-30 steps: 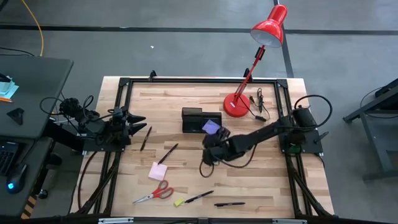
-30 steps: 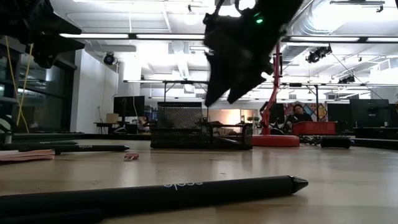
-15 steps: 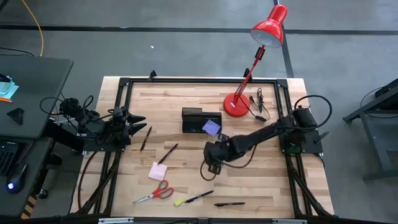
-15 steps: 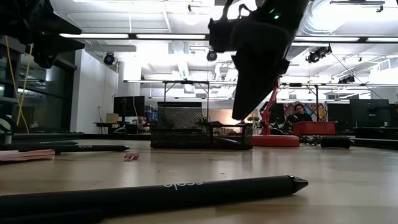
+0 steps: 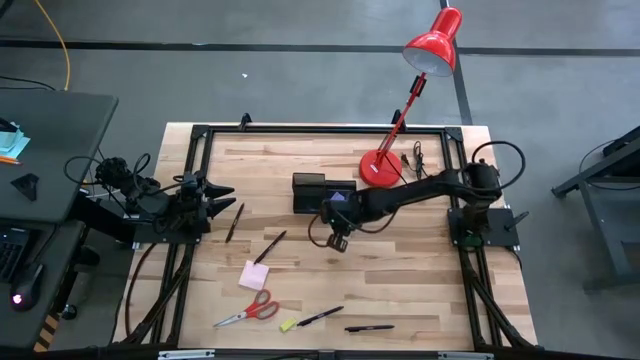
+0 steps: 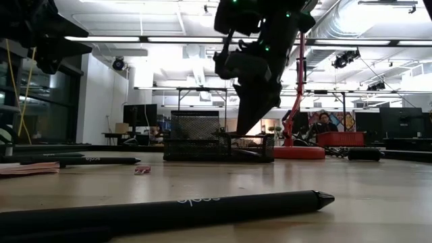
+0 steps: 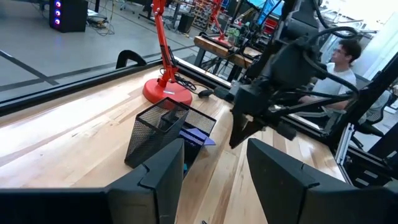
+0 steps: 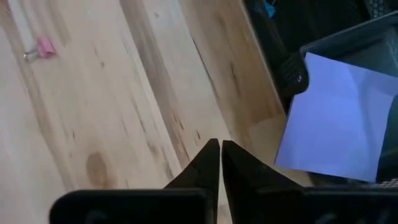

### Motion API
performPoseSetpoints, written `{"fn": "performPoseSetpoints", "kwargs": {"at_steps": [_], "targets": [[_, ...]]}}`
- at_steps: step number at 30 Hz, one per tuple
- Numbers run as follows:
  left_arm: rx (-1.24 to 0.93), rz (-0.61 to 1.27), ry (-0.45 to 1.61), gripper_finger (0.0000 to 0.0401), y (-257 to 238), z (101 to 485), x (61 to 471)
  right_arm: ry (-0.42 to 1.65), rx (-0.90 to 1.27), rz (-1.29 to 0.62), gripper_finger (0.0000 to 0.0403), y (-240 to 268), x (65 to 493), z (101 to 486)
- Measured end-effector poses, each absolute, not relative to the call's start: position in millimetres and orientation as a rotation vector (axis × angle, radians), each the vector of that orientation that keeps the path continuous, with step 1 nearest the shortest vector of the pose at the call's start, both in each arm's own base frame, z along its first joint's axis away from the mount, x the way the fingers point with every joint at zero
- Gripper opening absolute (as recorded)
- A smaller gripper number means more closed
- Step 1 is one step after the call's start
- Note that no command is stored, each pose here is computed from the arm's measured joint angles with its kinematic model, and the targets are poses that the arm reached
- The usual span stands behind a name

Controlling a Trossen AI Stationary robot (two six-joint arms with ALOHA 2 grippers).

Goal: Pick and place office supplies into organizer
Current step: Put the purple sticky notes into the black desk organizer

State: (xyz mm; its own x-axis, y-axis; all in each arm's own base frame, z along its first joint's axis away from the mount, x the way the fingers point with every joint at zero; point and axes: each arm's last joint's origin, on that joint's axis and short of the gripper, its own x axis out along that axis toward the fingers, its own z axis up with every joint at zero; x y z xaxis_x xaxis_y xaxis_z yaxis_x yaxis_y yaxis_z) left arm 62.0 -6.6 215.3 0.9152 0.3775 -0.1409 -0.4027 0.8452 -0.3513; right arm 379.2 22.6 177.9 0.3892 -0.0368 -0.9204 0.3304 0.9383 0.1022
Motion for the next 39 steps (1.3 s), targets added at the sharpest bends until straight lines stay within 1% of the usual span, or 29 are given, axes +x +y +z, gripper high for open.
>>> {"fn": "performPoseSetpoints", "kwargs": {"at_steps": [3,12,29,39], "targets": [[-0.385,0.411,0.067,0.0168,-7,215,62,1.179,0.291,-0.231,0.0003,20,381,170],[-0.386,0.41,0.068,0.0168,-7,215,62,1.218,0.269,-0.236,0.0004,18,384,153],[-0.386,0.404,0.07,0.0168,-7,215,62,1.264,0.293,-0.332,0.0,-15,379,151],[-0.386,0.404,0.069,0.0168,-7,215,62,1.284,0.227,-0.401,0.0,-19,375,151]]}}
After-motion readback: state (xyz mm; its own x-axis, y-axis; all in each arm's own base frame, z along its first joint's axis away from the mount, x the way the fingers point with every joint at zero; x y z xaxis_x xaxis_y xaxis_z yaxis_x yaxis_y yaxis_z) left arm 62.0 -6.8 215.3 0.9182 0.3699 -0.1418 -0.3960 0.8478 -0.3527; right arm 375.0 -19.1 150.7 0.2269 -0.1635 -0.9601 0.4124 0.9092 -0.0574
